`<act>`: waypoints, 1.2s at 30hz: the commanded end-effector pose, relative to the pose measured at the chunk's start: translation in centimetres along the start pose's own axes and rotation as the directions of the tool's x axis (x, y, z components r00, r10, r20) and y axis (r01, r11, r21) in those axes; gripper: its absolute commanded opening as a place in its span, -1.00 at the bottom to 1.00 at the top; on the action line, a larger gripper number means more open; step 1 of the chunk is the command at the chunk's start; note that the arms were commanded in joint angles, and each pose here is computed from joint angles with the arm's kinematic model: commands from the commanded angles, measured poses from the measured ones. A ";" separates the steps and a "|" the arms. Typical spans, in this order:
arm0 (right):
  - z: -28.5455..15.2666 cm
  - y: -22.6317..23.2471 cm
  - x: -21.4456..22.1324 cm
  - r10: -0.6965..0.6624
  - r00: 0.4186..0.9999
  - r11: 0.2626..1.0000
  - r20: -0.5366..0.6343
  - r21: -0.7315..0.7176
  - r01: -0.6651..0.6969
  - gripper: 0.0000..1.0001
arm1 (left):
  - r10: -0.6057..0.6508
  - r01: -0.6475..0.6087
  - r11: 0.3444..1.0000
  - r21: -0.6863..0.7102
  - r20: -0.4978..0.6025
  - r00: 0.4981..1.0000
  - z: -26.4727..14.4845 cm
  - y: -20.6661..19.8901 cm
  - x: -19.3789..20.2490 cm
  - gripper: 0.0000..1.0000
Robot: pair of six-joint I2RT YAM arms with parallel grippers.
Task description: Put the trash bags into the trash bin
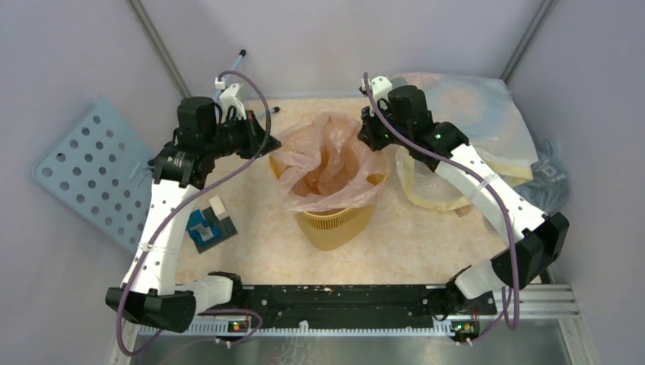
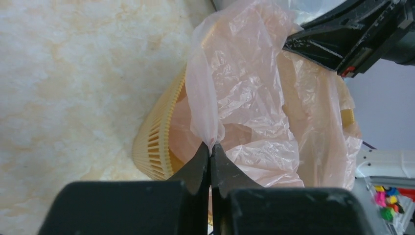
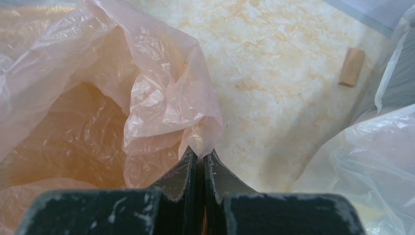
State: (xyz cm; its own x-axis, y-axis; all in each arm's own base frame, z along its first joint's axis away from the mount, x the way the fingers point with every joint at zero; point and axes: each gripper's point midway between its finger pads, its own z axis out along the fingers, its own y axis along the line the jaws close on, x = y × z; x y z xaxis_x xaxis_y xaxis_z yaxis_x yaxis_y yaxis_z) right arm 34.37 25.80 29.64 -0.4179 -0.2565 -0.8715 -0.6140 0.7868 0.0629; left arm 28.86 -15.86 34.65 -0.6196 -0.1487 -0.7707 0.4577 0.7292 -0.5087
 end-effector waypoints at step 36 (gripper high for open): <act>-1.2 -0.5 -0.8 0.029 0.998 0.999 -0.049 0.035 -0.027 -0.40 | -0.087 0.106 0.962 -0.253 0.085 0.993 0.4 9.9 5.1 -1.00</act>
State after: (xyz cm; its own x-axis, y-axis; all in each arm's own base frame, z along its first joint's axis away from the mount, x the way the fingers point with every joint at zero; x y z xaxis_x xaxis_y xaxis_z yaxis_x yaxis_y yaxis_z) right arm 34.11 25.61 28.68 -0.4747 -0.2827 -0.8335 -0.6031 0.7943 0.0741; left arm 29.80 -9.03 23.62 -0.6611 -0.2491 -0.7078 0.1499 0.8805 -0.4498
